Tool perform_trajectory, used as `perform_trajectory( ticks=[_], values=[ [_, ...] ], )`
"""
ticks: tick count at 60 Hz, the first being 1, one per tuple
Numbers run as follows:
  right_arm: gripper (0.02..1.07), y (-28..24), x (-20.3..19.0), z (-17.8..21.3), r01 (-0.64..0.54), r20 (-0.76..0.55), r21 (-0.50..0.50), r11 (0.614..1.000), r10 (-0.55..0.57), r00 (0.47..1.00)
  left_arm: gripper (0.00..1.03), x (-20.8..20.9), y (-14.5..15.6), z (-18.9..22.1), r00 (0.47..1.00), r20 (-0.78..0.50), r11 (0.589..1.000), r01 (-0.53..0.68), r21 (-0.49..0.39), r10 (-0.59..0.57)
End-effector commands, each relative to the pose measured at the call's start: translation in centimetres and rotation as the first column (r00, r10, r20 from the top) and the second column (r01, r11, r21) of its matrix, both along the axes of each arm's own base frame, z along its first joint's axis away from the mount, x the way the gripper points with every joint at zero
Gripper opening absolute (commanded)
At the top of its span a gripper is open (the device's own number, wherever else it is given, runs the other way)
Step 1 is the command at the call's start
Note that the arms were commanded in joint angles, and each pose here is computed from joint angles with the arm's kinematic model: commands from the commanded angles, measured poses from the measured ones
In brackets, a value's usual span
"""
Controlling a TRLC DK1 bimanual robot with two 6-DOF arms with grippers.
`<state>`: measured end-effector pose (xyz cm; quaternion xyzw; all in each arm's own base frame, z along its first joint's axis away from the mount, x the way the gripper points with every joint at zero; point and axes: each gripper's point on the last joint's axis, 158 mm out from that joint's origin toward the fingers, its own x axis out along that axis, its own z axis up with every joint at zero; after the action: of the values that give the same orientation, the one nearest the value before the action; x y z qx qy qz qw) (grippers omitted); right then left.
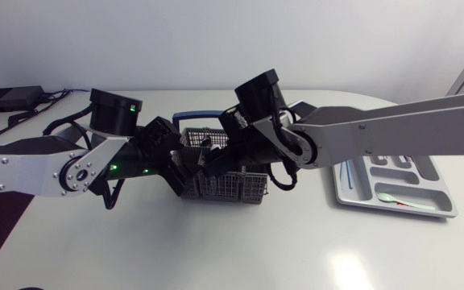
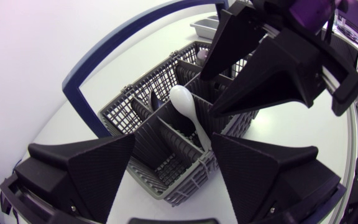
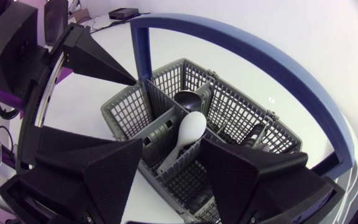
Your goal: Unload the cutlery basket into the drawer organizer.
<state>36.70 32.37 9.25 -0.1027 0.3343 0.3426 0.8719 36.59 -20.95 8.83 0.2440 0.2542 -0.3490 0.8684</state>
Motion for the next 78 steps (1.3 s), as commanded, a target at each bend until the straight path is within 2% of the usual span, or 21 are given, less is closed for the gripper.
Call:
perform_trajectory(
  ticks=[1, 42, 78],
  values=[
    [0.70, 0.7, 0.5, -0.3, 0.021, 0.004, 0.010, 1.000, -0.021, 1.000, 0.86, -0.8, 0.9, -1.1, 1.000, -0.010, 1.000, 0.002, 0.025, -0.002],
    [0.70, 1.0, 3.3, -2.3, 0.083, 0.066, 0.003, 0.997, -0.083, 0.994, 0.86, -1.5, 1.2, -2.6, 1.000, -0.012, 1.000, 0.006, 0.029, -0.005],
    [0.70, 2.7, 0.8, -2.5, -0.025, 0.058, 0.001, 1.000, 0.025, 0.998, 0.86, -1.5, 0.7, -2.7, 1.000, -0.008, 1.000, 0.016, 0.027, -0.016]
  ],
)
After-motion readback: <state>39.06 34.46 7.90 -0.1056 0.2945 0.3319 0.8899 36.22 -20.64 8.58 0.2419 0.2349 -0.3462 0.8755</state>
